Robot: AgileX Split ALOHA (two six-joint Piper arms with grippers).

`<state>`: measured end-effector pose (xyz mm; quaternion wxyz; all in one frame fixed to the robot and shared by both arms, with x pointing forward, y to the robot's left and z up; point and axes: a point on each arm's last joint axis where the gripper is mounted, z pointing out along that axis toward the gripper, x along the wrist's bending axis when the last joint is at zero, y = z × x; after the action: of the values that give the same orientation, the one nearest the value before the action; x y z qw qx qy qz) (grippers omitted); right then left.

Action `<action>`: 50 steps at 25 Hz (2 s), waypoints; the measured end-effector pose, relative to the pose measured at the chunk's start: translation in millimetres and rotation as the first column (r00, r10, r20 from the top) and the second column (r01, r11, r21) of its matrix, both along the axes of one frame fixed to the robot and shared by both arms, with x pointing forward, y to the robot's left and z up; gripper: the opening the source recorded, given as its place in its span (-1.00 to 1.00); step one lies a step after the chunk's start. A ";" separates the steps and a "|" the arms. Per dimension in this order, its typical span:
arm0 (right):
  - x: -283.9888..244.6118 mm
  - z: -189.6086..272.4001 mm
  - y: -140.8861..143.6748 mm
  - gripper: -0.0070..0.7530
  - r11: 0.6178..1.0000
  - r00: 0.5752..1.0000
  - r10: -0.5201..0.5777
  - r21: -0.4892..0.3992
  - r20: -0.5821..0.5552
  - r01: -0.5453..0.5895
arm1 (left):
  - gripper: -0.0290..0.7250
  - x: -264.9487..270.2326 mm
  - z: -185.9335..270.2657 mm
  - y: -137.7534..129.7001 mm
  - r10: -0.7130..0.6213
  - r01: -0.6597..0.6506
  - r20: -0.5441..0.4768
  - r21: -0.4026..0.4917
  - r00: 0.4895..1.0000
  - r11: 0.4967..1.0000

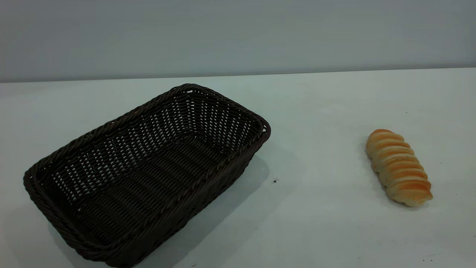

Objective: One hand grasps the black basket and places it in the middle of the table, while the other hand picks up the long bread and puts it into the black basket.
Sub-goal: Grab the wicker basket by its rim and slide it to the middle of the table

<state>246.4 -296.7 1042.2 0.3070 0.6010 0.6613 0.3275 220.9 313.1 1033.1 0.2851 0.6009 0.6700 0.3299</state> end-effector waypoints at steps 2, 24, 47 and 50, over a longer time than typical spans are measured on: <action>0.0 0.0 0.0 -0.36 1.000 1.000 0.000 0.000 0.000 0.000 | 0.65 0.0 0.0 0.0 0.000 0.000 0.000 0.000 1.000 1.000; 0.0 0.0 0.0 -0.36 1.000 1.000 0.000 0.000 0.000 0.000 | 0.65 0.0 0.0 0.0 0.000 0.000 0.000 0.000 1.000 1.000; -0.3 0.2 4.0 -0.36 0.999 1.000 0.022 0.043 -0.002 -0.022 | 0.65 0.0 0.0 -0.2 0.036 -0.036 0.005 -0.048 0.999 0.998; -0.2 0.5 4.1 -0.36 0.999 1.000 0.023 0.044 0.001 -0.023 | 0.65 0.1 -0.3 -2.8 0.030 -0.029 0.004 -0.088 1.000 0.996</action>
<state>246.2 -292.7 1042.7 0.2900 0.6000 0.6605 0.3457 221.0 310.3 1032.8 0.3081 0.5769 0.6918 0.3062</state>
